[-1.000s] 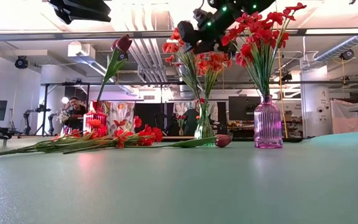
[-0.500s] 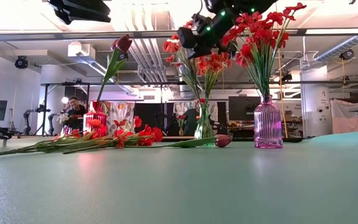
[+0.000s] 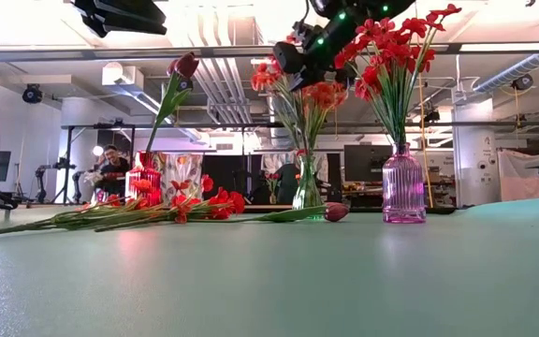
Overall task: Sort flowers into vase by color
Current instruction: Put the bottom orange flowers into the green flower vase
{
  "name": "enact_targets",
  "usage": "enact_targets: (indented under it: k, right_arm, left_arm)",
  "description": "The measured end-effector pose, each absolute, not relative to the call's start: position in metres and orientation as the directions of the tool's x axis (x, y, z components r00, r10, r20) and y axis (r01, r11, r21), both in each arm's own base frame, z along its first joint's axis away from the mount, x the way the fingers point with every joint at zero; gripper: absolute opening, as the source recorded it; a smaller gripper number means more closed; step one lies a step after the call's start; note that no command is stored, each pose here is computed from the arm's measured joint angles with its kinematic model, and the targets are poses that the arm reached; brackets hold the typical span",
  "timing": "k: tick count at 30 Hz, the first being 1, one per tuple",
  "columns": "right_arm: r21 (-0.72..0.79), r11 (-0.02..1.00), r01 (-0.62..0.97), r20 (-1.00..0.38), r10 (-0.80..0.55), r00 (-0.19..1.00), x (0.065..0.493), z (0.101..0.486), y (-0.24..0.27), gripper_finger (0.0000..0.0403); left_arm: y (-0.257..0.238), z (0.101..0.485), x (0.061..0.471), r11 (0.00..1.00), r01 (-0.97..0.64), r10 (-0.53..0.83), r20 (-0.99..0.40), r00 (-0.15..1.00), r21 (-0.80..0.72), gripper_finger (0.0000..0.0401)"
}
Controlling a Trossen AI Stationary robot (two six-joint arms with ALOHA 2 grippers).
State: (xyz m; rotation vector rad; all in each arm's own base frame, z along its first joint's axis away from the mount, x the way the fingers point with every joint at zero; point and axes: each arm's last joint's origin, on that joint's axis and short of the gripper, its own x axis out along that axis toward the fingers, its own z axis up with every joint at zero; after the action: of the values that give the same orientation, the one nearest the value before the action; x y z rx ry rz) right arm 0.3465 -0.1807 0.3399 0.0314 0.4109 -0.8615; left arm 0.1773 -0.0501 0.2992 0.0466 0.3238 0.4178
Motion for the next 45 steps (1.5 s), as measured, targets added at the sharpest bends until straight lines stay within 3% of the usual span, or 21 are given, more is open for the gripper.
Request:
enact_targets:
  k: [20,37,45]
  right_arm:
    - [-0.093,0.633,0.769,-0.416,-0.726,0.547,0.345,0.328,-0.173,0.002]
    - [-0.104,0.602,0.791,-0.47,-0.731,0.495,0.339,0.324,-0.171,0.0166]
    - [-0.102,0.609,0.787,-0.472,-0.726,0.5,0.336,0.328,-0.167,0.0206]
  left_arm:
    - [-0.05,0.298,0.177,0.913,-0.396,0.408,-0.309,0.859,0.103,0.0159]
    - [-0.049,0.291,0.173,0.902,-0.428,0.418,-0.364,0.832,0.058,0.0159]
    - [-0.049,0.291,0.174,0.9,-0.435,0.419,-0.365,0.831,0.042,0.0159]
